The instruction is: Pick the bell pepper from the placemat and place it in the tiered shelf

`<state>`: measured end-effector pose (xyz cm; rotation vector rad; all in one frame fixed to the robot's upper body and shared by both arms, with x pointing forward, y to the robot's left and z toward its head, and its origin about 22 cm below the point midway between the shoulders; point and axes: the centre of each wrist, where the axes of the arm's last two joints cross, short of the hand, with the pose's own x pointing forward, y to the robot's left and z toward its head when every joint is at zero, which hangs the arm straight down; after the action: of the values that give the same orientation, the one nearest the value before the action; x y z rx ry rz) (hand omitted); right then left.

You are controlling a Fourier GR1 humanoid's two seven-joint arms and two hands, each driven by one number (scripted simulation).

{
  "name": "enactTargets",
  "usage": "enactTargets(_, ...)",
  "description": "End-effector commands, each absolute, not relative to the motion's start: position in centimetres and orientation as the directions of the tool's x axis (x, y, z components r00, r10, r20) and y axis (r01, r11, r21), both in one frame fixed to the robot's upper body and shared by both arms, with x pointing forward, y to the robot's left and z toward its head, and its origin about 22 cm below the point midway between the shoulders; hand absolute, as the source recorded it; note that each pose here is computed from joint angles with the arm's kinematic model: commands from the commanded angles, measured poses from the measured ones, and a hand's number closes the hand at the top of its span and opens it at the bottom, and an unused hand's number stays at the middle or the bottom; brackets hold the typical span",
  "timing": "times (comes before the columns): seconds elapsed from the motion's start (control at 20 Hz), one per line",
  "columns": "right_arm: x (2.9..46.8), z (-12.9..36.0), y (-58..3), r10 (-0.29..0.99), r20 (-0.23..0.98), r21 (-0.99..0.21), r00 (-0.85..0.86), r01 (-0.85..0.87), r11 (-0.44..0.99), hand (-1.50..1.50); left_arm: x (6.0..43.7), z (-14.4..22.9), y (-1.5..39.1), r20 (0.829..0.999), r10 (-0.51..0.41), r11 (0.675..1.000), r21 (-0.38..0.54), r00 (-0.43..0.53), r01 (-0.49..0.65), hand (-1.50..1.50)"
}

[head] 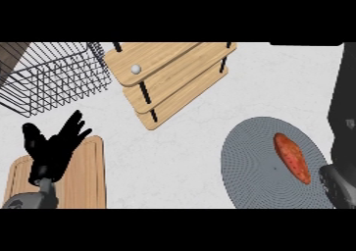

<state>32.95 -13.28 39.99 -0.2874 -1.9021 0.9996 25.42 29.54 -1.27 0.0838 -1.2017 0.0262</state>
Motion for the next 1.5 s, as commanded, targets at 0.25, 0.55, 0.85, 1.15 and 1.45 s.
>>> enactTargets(0.25,37.5,38.4,-11.1,0.619,0.540,-0.822,-0.570,-0.199,0.533,1.50,24.1,-2.4,28.8,0.897,-0.025,0.998,0.050,0.442,-0.045,0.00)
enactTargets(0.55,40.1,37.2,-9.1,0.601,0.554,-0.806,-0.577,-0.192,0.559,1.50,25.4,-2.2,29.0,0.902,-0.030,0.995,0.068,0.431,-0.074,0.00)
enactTargets(0.85,42.7,35.3,-10.0,0.627,0.533,-0.821,-0.568,-0.166,0.547,1.50,24.9,-3.2,29.0,0.904,-0.009,0.997,0.042,0.428,-0.067,0.00)
enactTargets(1.15,42.9,33.9,-6.0,0.592,0.546,-0.801,-0.594,-0.163,0.576,1.50,25.0,-2.8,28.7,0.895,-0.017,0.997,0.049,0.446,-0.060,0.00)
enactTargets(1.45,44.7,34.3,-8.3,0.567,0.548,-0.802,-0.614,-0.194,0.565,1.50,25.1,-2.4,27.8,0.906,-0.019,0.997,0.048,0.424,-0.058,0.00)
